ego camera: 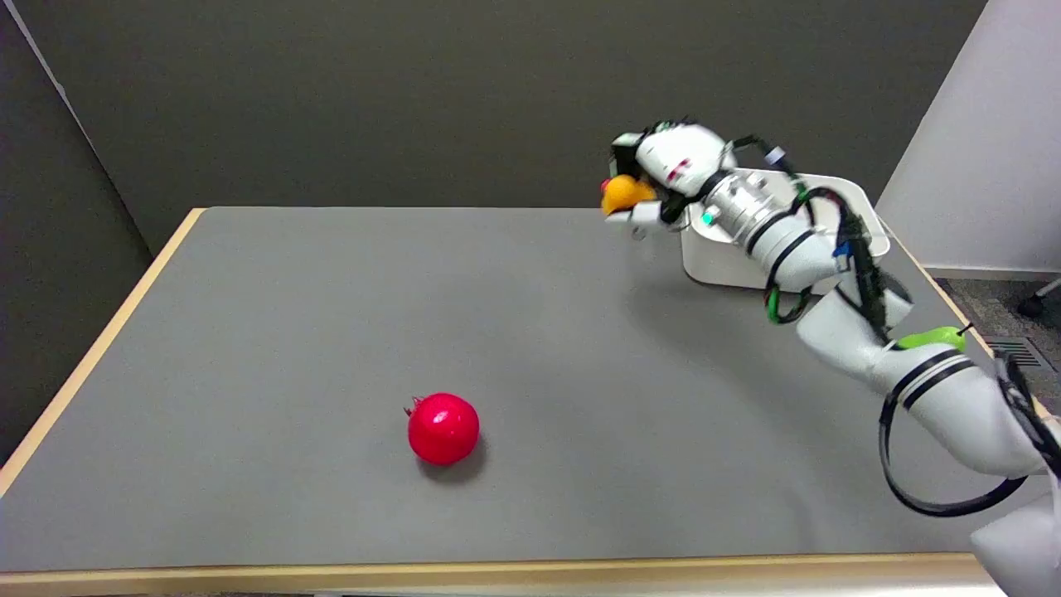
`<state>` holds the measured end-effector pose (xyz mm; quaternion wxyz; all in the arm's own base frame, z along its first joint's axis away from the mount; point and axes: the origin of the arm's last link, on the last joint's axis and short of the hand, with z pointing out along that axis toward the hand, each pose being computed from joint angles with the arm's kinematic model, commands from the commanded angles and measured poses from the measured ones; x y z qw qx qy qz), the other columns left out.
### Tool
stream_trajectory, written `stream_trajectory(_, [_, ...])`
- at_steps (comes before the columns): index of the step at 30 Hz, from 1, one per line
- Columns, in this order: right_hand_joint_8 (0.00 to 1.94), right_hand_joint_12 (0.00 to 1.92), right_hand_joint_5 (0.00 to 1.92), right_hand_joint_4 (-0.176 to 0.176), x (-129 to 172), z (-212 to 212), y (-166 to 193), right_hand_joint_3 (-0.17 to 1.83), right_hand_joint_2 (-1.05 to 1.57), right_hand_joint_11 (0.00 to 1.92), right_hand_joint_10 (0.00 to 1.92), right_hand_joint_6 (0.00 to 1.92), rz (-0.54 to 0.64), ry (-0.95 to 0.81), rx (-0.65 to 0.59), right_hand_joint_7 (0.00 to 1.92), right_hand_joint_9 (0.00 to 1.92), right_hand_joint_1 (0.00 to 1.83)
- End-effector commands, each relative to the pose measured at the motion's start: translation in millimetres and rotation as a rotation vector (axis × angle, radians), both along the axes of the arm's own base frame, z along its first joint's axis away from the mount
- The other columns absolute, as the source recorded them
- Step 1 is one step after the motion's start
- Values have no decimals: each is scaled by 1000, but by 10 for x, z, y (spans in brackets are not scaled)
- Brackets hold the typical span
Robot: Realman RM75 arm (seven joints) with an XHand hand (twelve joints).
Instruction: Place the yellow duck into the white box.
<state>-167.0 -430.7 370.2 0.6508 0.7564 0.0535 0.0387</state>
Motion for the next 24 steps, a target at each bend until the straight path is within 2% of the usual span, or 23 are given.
stream_trajectory(1, [1408,1864,495,-176,546,1295,82,47,1261,476,1430,1518,25,85,-458,855,795,1189])
stream_trajectory(5, [1408,1707,495,-176,362,1540,92,70,1252,699,1407,1528,-33,6,-522,854,845,1185])
stream_trajectory(10, [1414,1733,484,-176,148,1694,89,63,1261,742,1421,1546,-90,-52,-561,847,840,1181])
stream_trajectory(22, [1436,1801,479,-176,-138,1750,69,65,1266,743,1452,1560,-156,-134,-586,835,815,1177])
stream_trajectory(24, [1420,1895,468,-176,-190,1757,80,57,1275,563,1452,1605,-155,-244,-583,824,744,1173])
